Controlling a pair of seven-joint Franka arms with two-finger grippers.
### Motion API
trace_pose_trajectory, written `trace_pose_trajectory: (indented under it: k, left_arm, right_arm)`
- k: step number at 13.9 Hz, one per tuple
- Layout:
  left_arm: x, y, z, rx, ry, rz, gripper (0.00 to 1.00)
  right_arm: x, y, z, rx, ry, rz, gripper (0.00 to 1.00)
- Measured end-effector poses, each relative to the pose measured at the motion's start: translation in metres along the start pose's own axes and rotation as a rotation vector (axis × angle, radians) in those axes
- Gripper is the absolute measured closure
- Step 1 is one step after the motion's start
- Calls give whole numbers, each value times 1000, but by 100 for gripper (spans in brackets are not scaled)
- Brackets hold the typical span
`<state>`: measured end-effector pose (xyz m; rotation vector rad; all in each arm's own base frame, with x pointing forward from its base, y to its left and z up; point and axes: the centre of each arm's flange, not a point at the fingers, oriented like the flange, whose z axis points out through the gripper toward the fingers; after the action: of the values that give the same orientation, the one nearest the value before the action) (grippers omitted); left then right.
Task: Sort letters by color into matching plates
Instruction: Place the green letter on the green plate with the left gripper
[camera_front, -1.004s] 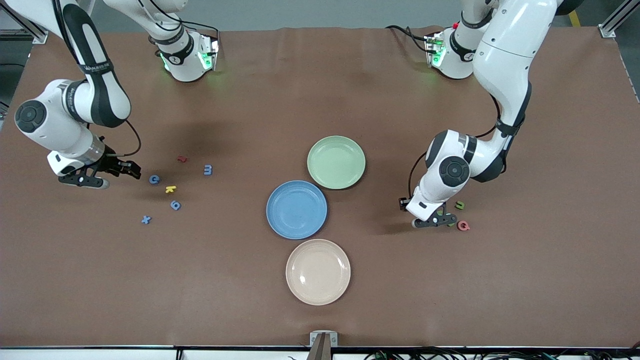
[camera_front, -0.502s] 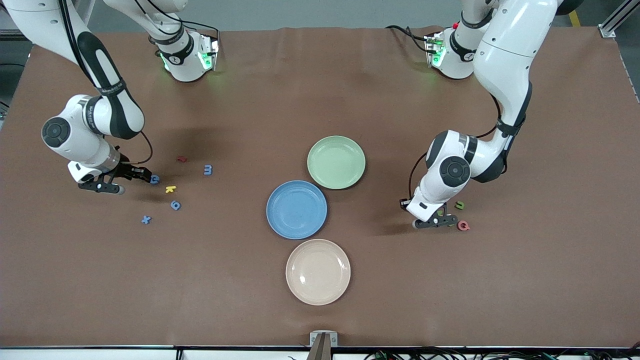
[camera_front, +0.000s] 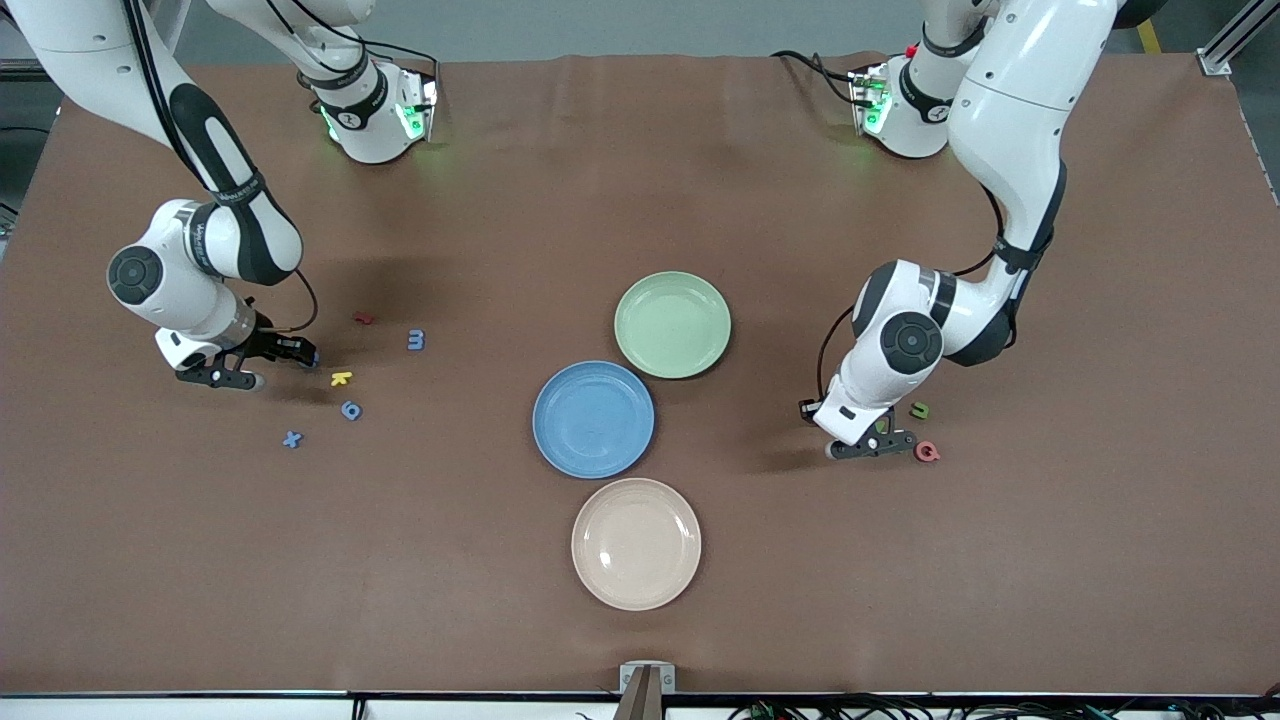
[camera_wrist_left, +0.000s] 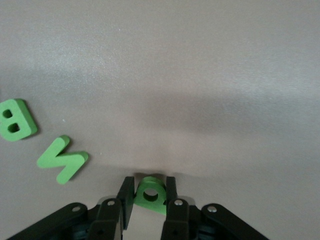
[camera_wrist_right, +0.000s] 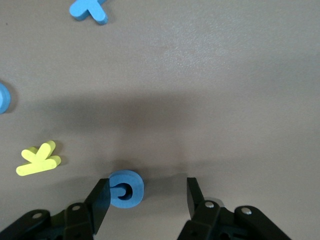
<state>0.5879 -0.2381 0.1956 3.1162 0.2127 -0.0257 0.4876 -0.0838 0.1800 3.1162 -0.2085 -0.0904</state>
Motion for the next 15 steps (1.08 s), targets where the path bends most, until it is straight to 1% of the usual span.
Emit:
trace_pose_trajectory:
  k: [3, 6, 10, 13, 14, 15]
  left_arm:
    - [-10, 20, -28, -3, -13, -23, 70]
    - [-34, 53, -44, -7, -31, -51, 70]
    - [-88, 117, -47, 5, -42, -85, 70]
    - [-127, 155, -44, 14, -45, -91, 70]
    - [-137, 163, -42, 18, -48, -91, 70]
    - [-147, 170, -38, 26, -54, -90, 70]
  right_arm:
    - [0, -6, 0, 1, -1, -10, 29]
    - [0, -8, 1, 2, -2, -14, 29]
    - [-1, -8, 4, 2, -9, -15, 29]
    - [-2, -9, 8, 1, -9, -16, 32]
    - [-2, -9, 10, 1, -9, -17, 37]
    - [-2, -10, 11, 1, -6, -17, 37]
